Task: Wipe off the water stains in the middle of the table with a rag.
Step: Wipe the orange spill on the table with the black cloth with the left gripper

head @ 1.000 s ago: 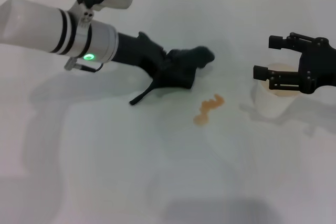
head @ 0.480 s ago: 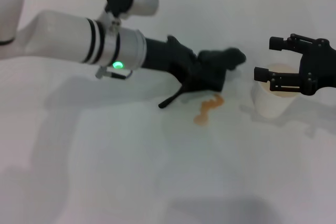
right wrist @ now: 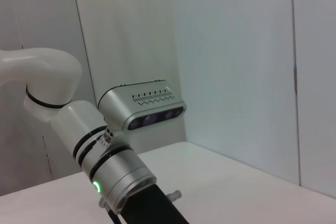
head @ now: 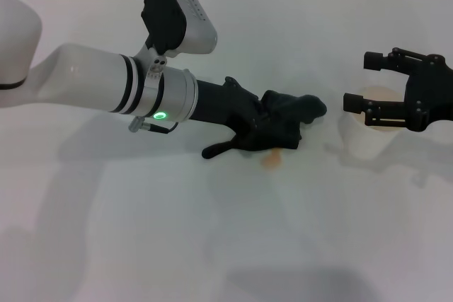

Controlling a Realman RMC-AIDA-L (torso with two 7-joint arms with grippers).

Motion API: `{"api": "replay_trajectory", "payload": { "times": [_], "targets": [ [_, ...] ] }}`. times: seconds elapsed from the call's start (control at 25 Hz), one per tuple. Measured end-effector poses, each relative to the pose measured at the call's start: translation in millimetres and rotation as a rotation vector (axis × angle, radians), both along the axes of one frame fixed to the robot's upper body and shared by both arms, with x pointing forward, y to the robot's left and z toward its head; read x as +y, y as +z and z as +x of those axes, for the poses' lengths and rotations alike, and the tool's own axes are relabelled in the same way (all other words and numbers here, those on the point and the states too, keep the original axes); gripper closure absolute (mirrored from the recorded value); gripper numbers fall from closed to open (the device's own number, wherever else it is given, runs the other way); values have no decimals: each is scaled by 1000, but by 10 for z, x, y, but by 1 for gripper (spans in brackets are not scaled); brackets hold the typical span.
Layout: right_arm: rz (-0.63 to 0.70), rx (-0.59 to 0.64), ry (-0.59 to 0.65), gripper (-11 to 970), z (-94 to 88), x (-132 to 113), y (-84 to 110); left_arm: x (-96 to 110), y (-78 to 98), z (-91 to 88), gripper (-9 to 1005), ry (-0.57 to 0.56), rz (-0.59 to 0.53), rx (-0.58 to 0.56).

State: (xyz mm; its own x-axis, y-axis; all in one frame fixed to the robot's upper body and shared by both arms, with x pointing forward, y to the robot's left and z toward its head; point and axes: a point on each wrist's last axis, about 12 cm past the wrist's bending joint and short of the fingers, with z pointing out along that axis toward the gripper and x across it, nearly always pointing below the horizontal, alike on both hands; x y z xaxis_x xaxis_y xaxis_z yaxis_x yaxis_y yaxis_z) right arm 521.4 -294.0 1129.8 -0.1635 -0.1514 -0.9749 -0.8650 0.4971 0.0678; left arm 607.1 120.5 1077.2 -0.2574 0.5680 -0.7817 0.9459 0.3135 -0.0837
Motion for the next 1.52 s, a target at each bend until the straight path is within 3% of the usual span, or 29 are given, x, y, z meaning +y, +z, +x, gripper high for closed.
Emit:
{"api": "replay_trajectory", "payload": {
  "times": [0.4,0.96,1.2,1.52],
  "targets": [
    [0,-1,0,97,-2,-1,-2,-50,-82,-116,925,-62,58,45],
    [0,-8,0,97,17,13,10,-1,-65,-262,921,-126,30,129],
    [0,-9,2,97,20,17,12,34,-75,-219,919,-108,53,102],
    [1,-5,-1,97,21,15,2,83,22,16,916,-43,115,-36]
  ]
}}
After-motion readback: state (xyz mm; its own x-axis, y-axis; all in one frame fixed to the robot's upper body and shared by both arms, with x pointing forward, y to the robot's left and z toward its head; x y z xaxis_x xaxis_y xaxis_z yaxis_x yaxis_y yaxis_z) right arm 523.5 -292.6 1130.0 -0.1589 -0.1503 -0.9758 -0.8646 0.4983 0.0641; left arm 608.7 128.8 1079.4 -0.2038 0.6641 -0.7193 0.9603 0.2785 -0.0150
